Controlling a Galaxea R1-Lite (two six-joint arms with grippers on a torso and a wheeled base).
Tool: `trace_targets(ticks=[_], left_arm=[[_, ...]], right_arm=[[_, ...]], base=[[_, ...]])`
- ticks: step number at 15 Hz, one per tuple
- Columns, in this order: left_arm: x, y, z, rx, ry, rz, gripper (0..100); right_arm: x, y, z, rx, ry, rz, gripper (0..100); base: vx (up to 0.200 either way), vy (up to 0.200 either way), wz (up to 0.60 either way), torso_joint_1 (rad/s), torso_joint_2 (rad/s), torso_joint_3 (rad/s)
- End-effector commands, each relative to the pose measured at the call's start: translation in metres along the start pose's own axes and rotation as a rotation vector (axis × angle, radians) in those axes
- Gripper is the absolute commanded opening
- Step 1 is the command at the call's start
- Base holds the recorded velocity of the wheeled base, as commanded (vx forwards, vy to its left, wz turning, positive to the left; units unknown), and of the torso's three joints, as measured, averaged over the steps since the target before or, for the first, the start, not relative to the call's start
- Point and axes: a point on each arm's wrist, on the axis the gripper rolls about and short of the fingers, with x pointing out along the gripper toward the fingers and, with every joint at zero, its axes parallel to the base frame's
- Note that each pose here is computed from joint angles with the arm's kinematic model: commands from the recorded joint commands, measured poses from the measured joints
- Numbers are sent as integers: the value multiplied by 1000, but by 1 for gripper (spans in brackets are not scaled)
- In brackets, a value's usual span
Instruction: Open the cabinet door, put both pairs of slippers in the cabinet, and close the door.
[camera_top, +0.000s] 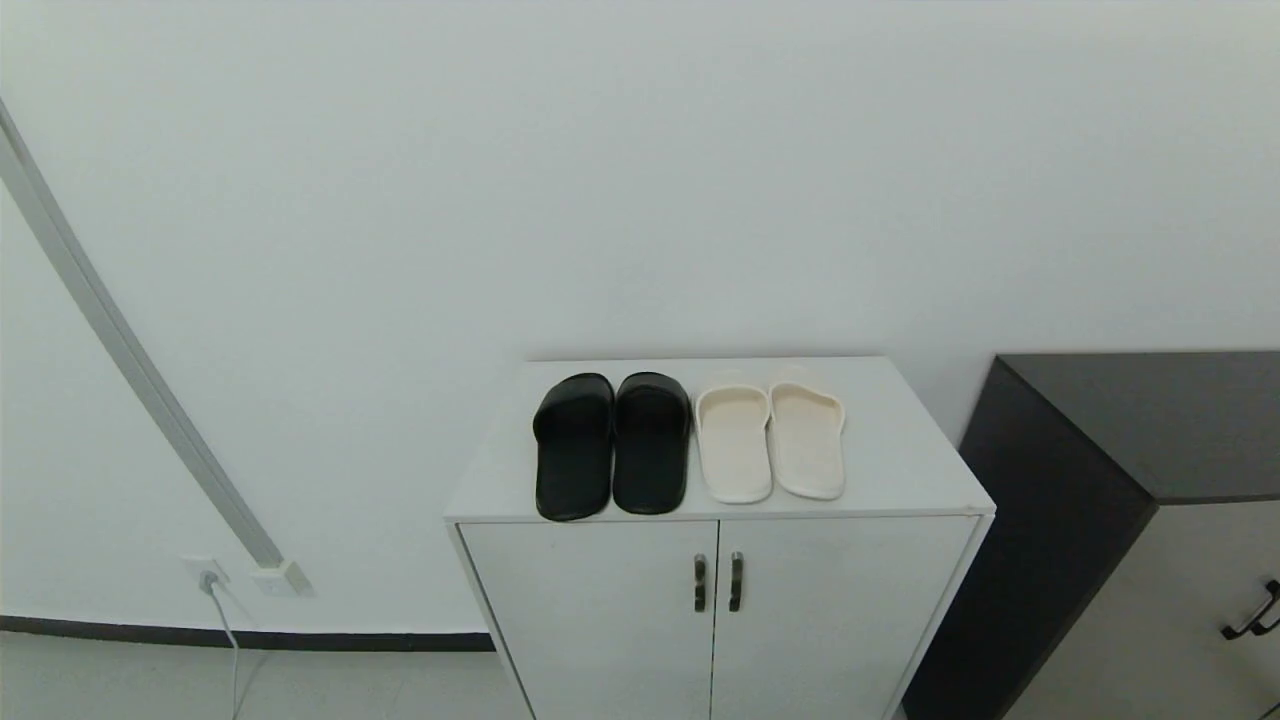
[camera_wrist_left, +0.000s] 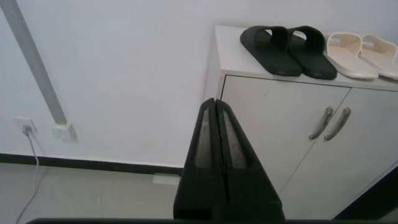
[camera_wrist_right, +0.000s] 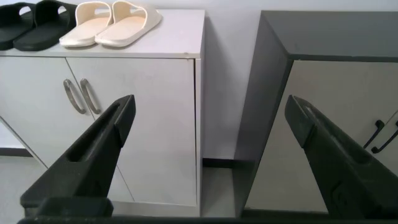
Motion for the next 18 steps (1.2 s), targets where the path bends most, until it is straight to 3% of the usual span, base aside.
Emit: trace_targets(ticks=[1, 3, 9, 16, 17, 18], left_arm=[[0, 0, 0, 0, 1, 1, 0], [0, 0, 0, -1, 1, 1, 0], [0, 0, 0, 0, 0, 2, 0], [0, 0, 0, 2, 1, 1, 0], [0, 0, 0, -3, 1, 1, 0], [0, 0, 0, -3, 1, 1, 0]], right_arm=[[0, 0, 0, 0, 2, 0, 100], [0, 0, 0, 0, 2, -1, 100], [0, 0, 0, 0, 2, 0, 100], [0, -1, 4, -1, -17, -39, 100], [-17, -3, 84, 106, -150, -28, 100], [-18, -3, 100, 139, -60, -11, 100]], base=[[0, 0, 0, 0, 0, 0], [0, 0, 0, 0, 0, 0], [200, 0, 0, 2, -2, 3], [0, 0, 0, 0, 0, 0], [0, 0, 0, 0, 0, 0], [0, 0, 0, 0, 0, 0]])
